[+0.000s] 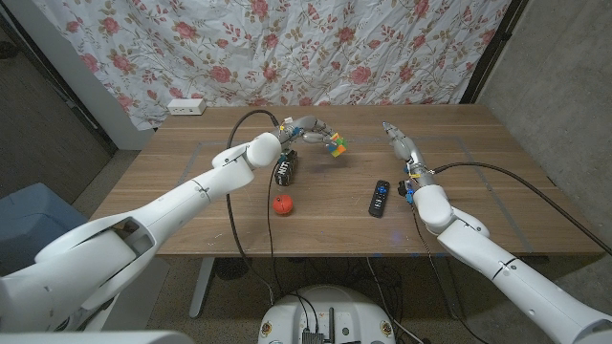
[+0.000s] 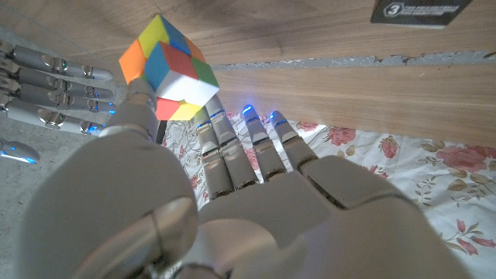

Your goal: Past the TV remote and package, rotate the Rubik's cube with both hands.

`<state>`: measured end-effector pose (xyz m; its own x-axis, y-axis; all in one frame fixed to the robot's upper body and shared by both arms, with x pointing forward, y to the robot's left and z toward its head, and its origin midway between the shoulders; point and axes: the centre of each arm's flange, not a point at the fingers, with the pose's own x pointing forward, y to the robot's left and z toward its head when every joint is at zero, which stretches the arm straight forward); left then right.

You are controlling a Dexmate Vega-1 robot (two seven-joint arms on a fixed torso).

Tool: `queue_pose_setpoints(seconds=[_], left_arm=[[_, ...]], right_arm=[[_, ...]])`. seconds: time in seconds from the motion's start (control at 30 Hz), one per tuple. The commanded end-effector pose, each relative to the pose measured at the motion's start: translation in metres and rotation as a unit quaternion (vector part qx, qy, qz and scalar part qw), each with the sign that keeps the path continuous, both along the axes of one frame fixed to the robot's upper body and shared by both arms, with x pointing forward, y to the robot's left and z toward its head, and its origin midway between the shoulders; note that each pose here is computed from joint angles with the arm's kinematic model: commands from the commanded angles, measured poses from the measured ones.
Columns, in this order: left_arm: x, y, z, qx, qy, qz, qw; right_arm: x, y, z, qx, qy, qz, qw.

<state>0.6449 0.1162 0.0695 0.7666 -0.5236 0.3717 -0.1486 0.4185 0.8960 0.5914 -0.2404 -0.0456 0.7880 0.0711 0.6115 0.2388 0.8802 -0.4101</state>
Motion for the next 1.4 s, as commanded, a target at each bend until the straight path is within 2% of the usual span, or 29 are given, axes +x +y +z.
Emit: queue_pose_setpoints(seconds=[0.03,0.23,0.37,0.6,0.9,1.4], left_arm=[[0.01,-0.001,-0.003,0.053,-0.009,0.01,0.998],[0.019,-0.003,-0.004,0.091,-0.009,0.012,0.996],[0.027,-0.006,-0.002,0.101,-0.005,0.007,0.995],[0.033,-0.016,0.004,0.145,-0.029,0.013,0.989],[0.03,-0.024,0.005,0.18,-0.052,0.034,0.982],[0.024,-0.031,0.002,0.218,-0.069,0.073,0.971]], right_arm=[[0.011,-0.006,-0.001,0.046,0.007,0.02,0.9987],[0.016,-0.007,0.001,0.051,0.001,0.012,0.9986],[0.02,-0.008,0.001,0.067,0.006,0.022,0.9975],[0.024,-0.011,-0.004,0.103,0.007,0.031,0.9942],[0.026,-0.013,-0.008,0.118,0.008,0.028,0.9925],[0.034,-0.01,-0.011,0.134,0.012,0.036,0.9902]])
